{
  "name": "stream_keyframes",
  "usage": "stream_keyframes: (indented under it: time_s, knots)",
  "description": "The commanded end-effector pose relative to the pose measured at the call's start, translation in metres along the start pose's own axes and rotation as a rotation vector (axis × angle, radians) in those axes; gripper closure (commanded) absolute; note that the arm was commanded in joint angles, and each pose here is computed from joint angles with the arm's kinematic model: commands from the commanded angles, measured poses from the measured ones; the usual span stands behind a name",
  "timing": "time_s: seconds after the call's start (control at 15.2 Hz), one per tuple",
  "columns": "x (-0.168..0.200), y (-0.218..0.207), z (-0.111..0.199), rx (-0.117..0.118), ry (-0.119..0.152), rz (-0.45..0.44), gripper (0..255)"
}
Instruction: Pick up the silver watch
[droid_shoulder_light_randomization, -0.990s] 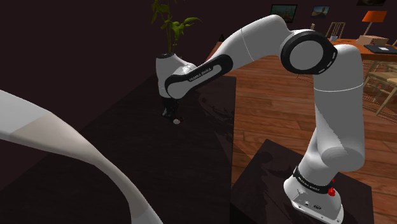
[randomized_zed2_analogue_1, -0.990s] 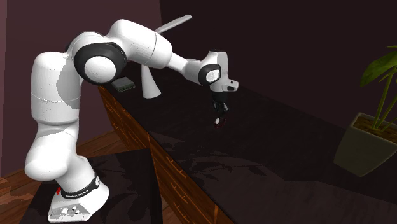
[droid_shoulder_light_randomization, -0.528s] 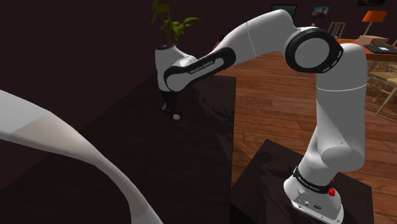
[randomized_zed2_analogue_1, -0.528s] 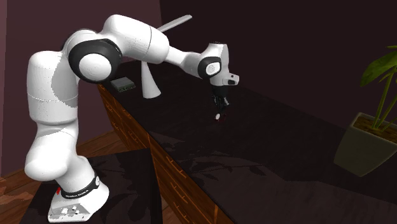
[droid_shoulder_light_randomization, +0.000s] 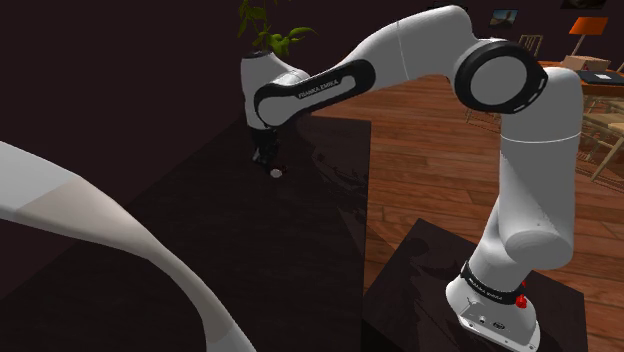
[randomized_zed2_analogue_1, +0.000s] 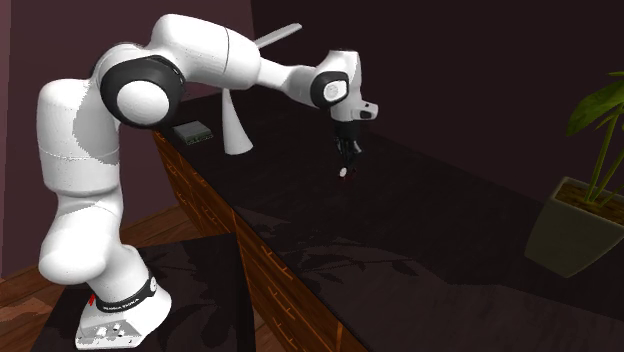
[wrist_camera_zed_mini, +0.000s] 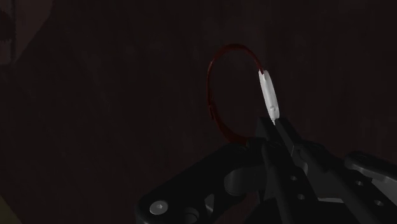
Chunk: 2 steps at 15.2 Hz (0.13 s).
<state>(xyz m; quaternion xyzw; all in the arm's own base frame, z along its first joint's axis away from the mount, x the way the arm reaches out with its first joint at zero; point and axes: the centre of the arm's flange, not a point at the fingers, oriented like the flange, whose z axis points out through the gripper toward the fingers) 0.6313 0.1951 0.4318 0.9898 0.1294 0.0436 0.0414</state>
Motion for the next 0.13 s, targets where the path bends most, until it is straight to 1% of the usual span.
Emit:
stream_keyframes:
  time_s: [0.0,0.07]
  knots:
    - [0.0006,0.0008,-0.0068,0.000,0.000,0.000,255]
    - [0.0006,0.0009,-0.0068,0.000,0.000,0.000,255]
